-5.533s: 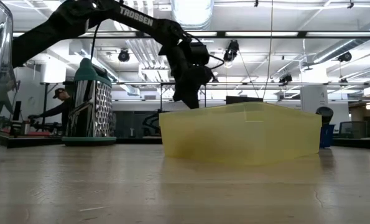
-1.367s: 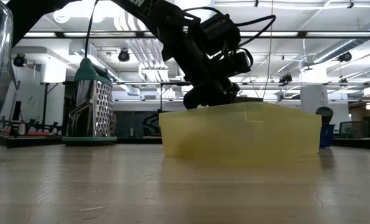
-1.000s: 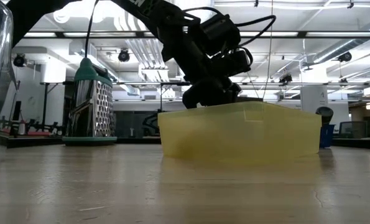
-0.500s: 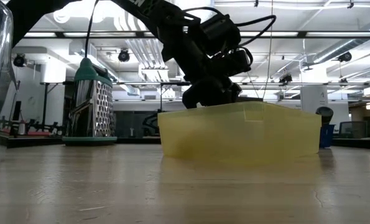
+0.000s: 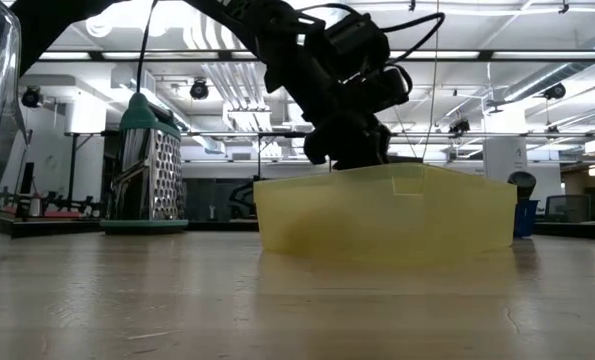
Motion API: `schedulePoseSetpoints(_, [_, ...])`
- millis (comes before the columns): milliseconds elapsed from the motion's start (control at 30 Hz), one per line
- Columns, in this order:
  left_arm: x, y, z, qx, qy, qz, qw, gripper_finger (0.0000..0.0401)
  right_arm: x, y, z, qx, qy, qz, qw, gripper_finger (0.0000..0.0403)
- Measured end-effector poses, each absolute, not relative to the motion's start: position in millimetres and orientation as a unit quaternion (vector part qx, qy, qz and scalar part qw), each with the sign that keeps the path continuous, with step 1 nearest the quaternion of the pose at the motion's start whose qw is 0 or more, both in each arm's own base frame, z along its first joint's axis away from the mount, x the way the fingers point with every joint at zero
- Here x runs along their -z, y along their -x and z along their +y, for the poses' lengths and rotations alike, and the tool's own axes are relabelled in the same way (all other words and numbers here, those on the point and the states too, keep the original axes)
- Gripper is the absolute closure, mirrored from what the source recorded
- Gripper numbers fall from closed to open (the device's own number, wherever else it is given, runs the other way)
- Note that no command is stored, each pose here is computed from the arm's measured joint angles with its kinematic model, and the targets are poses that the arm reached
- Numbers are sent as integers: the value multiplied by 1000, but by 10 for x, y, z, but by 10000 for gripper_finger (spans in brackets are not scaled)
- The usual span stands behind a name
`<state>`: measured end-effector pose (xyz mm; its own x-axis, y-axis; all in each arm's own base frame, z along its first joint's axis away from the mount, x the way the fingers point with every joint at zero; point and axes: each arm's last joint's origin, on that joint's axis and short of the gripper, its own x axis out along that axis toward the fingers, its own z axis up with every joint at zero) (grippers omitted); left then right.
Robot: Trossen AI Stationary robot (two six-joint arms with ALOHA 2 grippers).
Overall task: Pick & Place Food Item
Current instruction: Return to home position
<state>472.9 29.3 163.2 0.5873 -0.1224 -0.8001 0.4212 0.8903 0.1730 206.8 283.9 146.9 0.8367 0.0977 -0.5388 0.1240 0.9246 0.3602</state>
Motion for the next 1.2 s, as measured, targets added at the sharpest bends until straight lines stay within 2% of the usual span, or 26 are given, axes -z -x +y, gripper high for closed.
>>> schedulePoseSetpoints(300, [-1819,-4767,281,158,-175,431,871,249,-1469,-2069,2839,7,-194,286,938,216])
schedulePoseSetpoints(567, [-2304,-4746,261,160,-178,405,883,249,-1469,-2068,2839,7,-194,286,938,216])
schedulePoseSetpoints(867, [-3043,-4453,155,149,-164,338,915,249,-1468,-2069,2839,7,-194,286,938,216])
schedulePoseSetpoints(1200, [-3489,-4108,116,138,-144,329,923,250,-1470,-2069,2840,7,-194,286,938,216])
